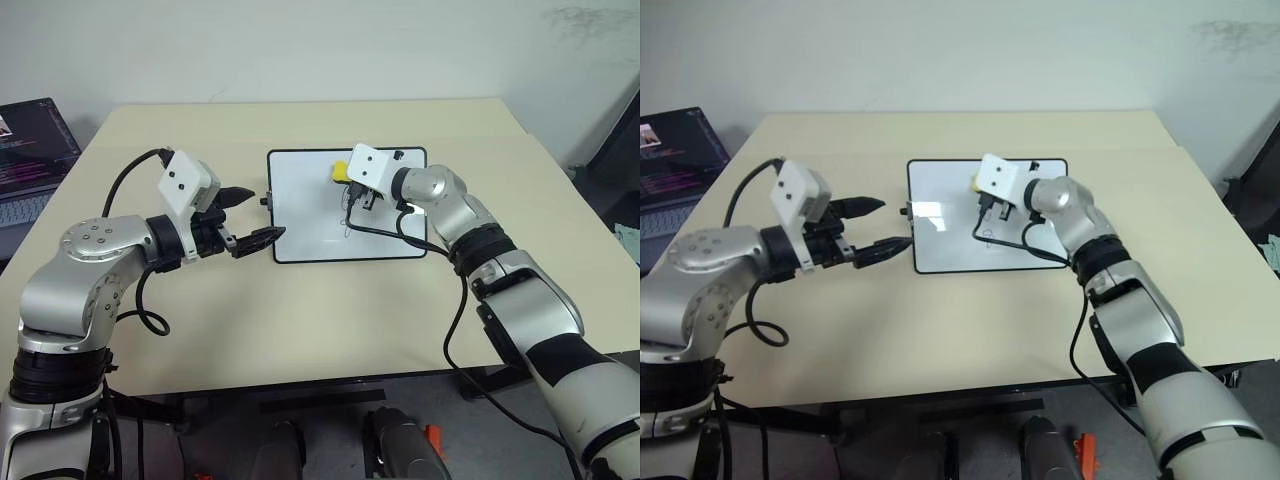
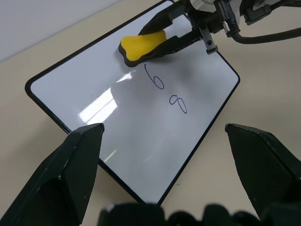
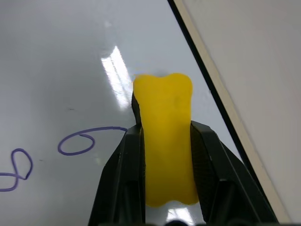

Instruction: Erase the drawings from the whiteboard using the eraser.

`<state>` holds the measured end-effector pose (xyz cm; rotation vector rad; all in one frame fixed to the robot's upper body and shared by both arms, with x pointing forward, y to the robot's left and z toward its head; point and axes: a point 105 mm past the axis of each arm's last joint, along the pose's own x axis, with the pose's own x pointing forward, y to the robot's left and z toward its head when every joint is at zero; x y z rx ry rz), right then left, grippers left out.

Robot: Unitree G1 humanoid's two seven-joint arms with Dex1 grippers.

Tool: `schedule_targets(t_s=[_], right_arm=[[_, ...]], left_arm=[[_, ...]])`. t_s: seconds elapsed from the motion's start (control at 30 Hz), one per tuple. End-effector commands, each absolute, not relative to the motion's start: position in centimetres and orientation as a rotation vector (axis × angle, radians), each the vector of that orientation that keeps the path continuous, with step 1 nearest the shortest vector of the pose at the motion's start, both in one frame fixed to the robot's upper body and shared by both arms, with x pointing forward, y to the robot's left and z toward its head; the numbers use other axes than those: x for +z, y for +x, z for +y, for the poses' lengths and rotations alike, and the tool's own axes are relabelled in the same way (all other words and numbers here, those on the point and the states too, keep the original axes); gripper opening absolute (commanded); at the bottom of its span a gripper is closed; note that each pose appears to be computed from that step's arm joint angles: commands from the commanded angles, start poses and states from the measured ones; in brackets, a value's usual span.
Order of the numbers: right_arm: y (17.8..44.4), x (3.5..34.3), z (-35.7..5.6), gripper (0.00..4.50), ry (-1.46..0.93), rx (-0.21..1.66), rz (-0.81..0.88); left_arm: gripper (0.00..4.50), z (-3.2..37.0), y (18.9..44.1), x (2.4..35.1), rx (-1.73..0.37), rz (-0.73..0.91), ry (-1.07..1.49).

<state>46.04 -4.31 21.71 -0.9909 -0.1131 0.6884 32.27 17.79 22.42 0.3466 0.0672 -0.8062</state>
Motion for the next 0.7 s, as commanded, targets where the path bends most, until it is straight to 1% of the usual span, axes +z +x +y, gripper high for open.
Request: schedule_targets(t_s=[0.03,0.17,0.5,0.7], right_arm=[[46.8,24.3,-6.2,0.98,-1.01,0.585,-0.15],[46.9,24.5,-6.6,0.98,-1.022,0.579,-0.158],[45.5,22.5,-5.0,0.98,-1.051,0.689,-0.16],[45.1,21.6,-4.3,0.98,-1.061,0.711,-0.153]], left_arm=[[4.5,17.5,32.2,23.6,-0.814,0.017,0.377],[4.5,17.5,32.3,23.6,-0.816,0.016,0.377],[4.5,17.3,32.4,23.6,-0.821,0.015,0.381],[4.5,17.3,32.4,23.6,-0.824,0.015,0.379]])
